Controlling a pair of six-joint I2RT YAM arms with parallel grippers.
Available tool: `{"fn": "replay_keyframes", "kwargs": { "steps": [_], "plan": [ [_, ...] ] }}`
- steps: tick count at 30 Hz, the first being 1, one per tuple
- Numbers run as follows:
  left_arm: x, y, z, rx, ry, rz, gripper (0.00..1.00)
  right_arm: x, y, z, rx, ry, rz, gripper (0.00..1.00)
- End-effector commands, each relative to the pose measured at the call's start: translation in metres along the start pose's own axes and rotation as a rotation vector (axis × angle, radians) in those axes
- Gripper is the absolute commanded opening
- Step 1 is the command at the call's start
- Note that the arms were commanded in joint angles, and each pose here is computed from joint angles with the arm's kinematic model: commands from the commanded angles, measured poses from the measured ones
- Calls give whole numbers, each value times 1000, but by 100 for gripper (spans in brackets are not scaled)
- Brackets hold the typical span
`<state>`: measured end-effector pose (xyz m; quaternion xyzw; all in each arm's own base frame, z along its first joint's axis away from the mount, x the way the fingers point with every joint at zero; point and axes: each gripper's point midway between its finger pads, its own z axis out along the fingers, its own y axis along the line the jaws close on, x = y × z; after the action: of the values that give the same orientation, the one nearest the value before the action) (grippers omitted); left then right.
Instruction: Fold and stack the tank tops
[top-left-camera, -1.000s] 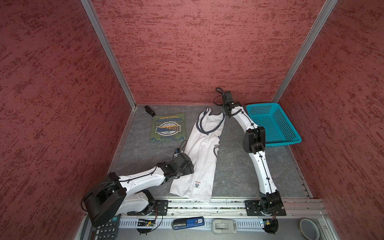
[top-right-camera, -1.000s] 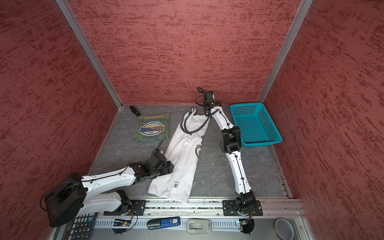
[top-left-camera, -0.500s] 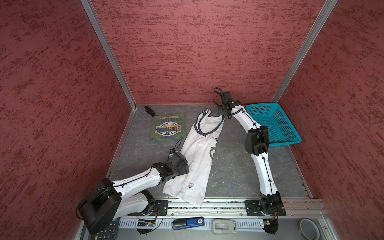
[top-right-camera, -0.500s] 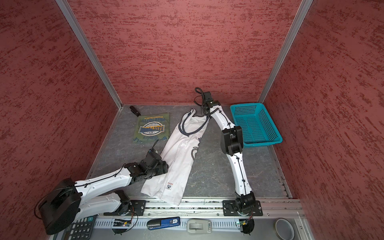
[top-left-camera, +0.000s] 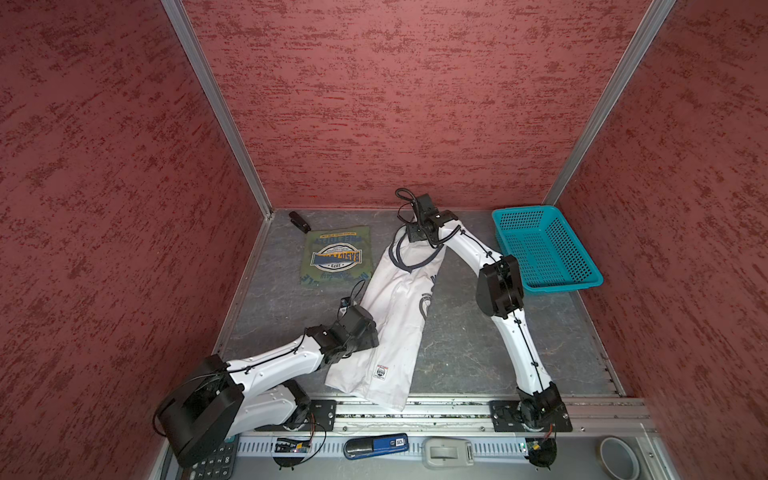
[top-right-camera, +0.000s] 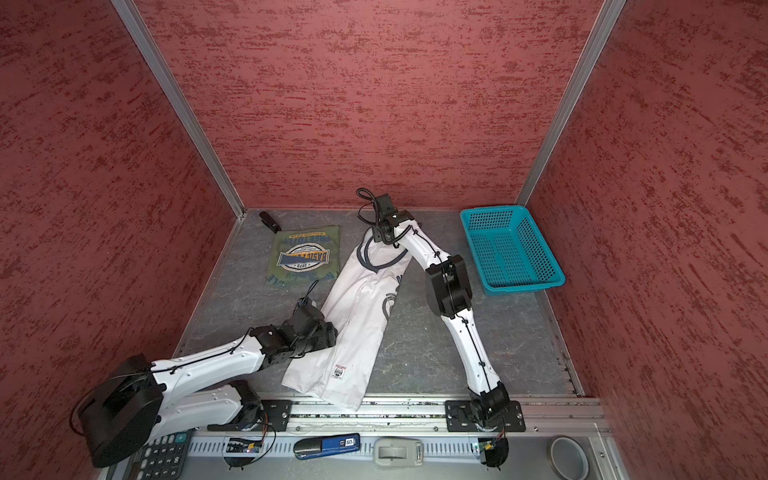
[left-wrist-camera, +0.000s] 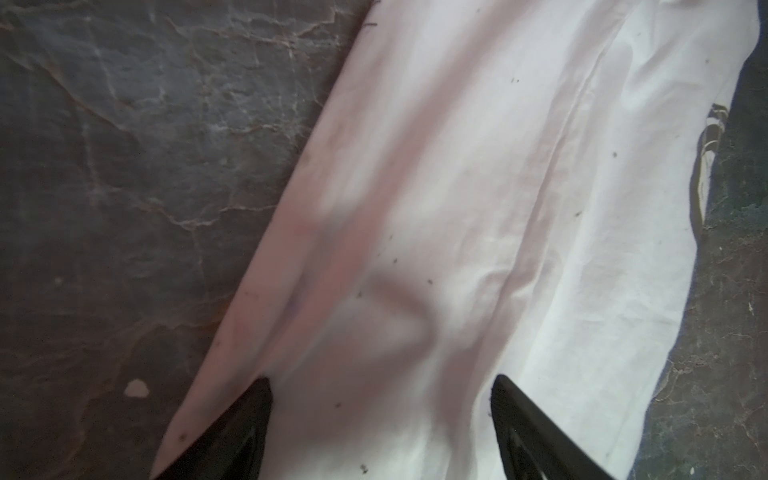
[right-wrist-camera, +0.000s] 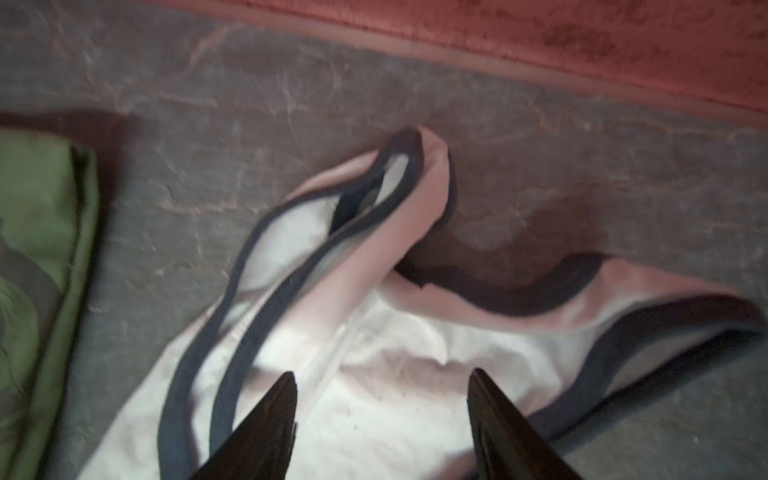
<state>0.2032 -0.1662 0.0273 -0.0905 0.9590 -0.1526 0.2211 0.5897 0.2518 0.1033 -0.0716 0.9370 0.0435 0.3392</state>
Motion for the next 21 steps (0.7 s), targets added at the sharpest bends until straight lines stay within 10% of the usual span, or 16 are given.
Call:
{"fn": "replay_keyframes", "kwargs": {
  "steps": [1, 21],
  "plan": [
    [40, 29, 12, -86, 138, -1, 83, 3, -8, 27, -11, 11, 52, 65],
    [65, 43, 14, -121, 192, -14, 83, 30, -51, 104, -57, 61, 237, 43]
  ]
}}
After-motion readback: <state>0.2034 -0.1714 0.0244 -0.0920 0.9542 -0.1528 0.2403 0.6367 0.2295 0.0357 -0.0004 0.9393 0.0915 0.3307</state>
